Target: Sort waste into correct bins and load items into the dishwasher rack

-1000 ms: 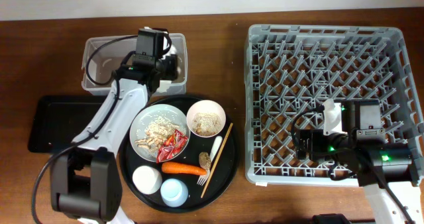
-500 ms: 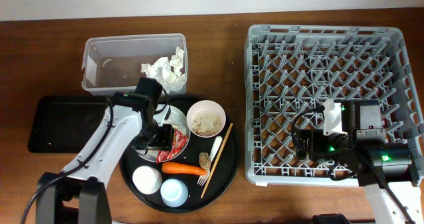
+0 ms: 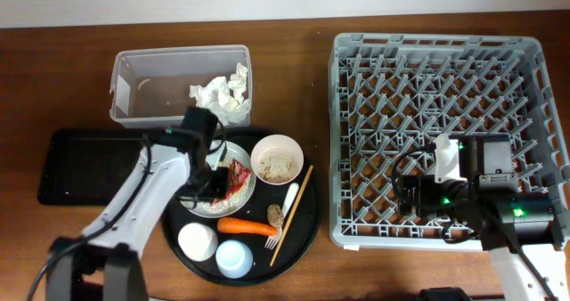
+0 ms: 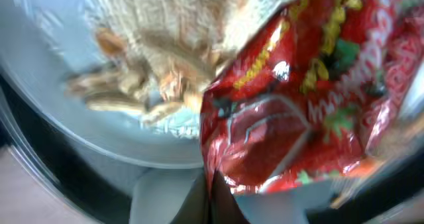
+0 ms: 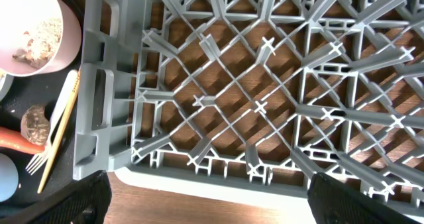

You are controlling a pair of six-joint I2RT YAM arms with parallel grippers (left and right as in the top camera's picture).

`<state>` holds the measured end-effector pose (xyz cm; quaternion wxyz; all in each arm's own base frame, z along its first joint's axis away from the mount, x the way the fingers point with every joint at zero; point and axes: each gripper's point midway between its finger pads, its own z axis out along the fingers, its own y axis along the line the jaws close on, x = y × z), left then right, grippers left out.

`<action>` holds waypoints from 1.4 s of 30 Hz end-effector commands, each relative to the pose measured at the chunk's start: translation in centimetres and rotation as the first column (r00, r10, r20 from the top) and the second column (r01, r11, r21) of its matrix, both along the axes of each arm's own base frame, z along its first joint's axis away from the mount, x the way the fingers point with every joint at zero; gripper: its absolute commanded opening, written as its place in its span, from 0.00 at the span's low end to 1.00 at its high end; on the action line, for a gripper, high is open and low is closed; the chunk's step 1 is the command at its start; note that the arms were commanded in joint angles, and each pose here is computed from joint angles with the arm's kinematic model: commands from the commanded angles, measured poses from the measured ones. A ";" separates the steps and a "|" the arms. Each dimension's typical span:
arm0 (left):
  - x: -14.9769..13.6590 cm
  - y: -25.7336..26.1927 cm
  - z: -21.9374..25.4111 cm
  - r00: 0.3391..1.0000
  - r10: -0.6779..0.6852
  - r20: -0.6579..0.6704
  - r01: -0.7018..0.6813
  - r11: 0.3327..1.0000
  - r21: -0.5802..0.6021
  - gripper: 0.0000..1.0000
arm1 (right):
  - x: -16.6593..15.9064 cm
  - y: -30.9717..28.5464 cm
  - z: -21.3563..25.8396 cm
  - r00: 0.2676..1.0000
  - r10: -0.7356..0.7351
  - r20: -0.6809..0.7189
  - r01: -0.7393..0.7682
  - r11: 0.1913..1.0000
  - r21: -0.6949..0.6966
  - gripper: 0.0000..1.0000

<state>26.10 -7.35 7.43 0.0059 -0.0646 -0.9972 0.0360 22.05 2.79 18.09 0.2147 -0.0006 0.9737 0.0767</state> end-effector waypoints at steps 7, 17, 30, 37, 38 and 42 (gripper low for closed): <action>15.9 0.0 13.3 0.763 0.046 0.645 -0.074 0.997 0.016 0.01 | 0.3 0.1 0.7 1.000 0.006 0.022 -0.006 1.000 0.002 0.98; 21.2 0.4 5.5 0.794 0.065 0.604 -0.107 0.994 0.033 0.59 | 0.3 0.1 0.7 1.000 0.006 0.022 -0.006 1.000 0.002 0.98; 7.0 -1.5 6.7 0.980 0.030 0.196 -0.017 0.998 -0.066 0.65 | 0.1 0.2 0.6 1.000 0.006 0.016 -0.006 1.000 0.002 0.98; 5.5 -11.9 5.4 0.906 -0.316 0.283 0.345 0.937 -0.057 0.54 | 0.1 0.2 0.3 1.000 0.006 -0.002 -0.006 1.000 0.002 0.98; 4.8 -13.4 4.6 0.891 -0.366 0.268 0.393 0.918 -0.052 0.54 | 0.1 0.2 0.2 1.000 0.006 -0.009 -0.006 1.000 0.002 0.98; 3.0 -16.9 0.5 0.840 -0.504 0.201 0.504 0.862 0.057 0.54 | 0.2 0.2 -0.5 0.999 0.006 -0.044 -0.006 1.000 0.001 0.99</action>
